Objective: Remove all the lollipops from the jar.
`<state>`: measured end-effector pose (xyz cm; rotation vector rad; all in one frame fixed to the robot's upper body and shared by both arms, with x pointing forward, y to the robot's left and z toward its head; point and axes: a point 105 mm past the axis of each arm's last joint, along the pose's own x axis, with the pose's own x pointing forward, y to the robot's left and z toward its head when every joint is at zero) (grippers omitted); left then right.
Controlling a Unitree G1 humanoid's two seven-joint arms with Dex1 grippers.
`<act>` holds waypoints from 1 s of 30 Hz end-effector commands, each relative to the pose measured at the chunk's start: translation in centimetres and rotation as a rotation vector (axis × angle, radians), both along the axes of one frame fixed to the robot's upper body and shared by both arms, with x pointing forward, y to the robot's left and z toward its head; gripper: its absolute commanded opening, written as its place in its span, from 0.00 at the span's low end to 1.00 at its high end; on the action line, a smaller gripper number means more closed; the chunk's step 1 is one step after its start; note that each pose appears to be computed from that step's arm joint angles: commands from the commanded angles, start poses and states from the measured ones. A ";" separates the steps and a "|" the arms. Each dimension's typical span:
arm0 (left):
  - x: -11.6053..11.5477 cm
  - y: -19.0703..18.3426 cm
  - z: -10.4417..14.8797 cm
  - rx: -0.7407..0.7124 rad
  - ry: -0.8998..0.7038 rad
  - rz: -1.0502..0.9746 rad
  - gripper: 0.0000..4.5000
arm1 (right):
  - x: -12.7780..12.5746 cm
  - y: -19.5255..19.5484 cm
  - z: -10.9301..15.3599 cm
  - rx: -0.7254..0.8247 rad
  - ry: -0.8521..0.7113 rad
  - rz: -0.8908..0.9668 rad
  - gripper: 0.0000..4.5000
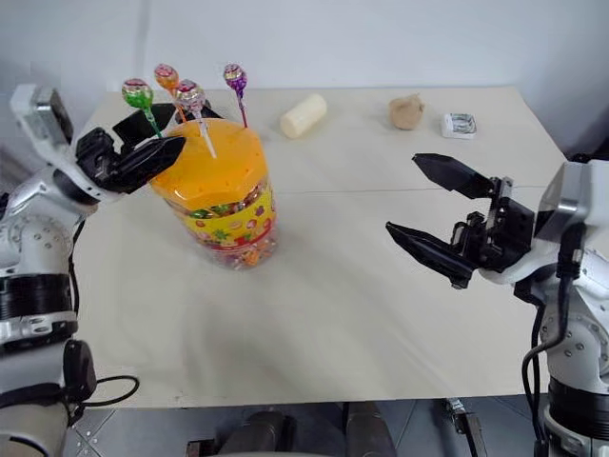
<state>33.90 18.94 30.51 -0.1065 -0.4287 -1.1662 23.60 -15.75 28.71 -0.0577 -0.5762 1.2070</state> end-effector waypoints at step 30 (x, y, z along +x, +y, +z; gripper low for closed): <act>-6.2 11.2 2.9 -0.286 0.067 0.234 0.00 | 1.6 2.7 2.2 -0.099 -0.015 0.299 1.00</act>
